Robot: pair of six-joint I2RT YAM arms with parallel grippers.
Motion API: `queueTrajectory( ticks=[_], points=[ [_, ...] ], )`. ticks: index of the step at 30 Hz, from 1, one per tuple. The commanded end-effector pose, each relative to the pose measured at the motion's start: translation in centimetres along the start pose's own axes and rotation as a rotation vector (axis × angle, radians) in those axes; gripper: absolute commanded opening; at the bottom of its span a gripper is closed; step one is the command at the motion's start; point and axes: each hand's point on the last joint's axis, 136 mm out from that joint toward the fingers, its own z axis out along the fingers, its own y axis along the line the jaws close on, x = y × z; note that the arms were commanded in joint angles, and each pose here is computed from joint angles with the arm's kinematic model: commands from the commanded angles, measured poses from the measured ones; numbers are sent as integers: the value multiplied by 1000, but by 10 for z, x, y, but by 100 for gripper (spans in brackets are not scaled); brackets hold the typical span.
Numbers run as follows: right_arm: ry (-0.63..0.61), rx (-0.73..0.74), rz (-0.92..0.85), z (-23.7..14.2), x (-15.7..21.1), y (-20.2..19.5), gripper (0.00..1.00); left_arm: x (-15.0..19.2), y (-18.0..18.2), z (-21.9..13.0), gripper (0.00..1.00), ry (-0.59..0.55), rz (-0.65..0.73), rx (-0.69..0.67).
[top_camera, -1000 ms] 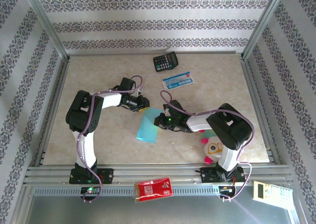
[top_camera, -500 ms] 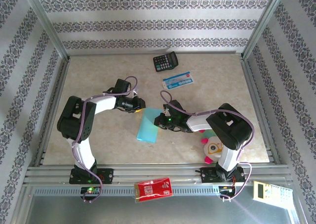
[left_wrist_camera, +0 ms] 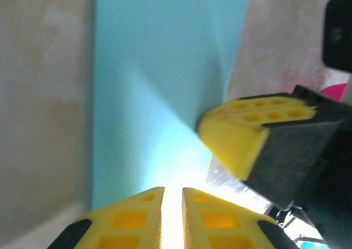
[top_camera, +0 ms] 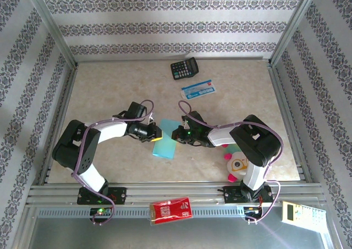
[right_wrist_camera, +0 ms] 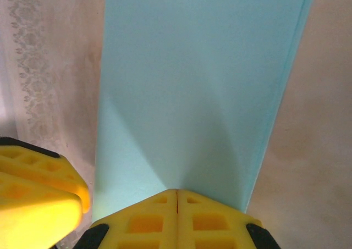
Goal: Fold a paper plane with a square sheet of paper (pick it up from the middle)
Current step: First fold the square sheet of paper in half at the center of the table.
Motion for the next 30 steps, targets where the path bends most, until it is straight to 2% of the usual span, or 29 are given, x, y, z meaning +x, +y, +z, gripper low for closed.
queueTrajectory(
  ticks=[1, 12, 17, 20, 23, 26, 30],
  points=[
    [90, 358, 96, -5, 40, -104, 0, 16, 10, 1, 17, 45, -22, -22],
    [88, 365, 93, -8, 40, -105, 0, 26, 54, -4, 17, 52, -53, -153],
    [86, 365, 94, -8, 40, -105, 0, 25, 42, -17, 17, 17, -35, -139],
    [86, 364, 92, -8, 39, -105, 0, 25, 18, -29, 18, -32, -6, -66],
    [86, 363, 92, -9, 39, -104, 0, 35, 5, -26, 19, -26, -7, -10],
    [86, 364, 86, -8, 38, -103, 0, 46, 7, -13, 19, 21, -30, 3],
    [89, 367, 79, -8, 38, -103, 0, 53, 27, -5, 19, 46, -58, -57]
  ],
)
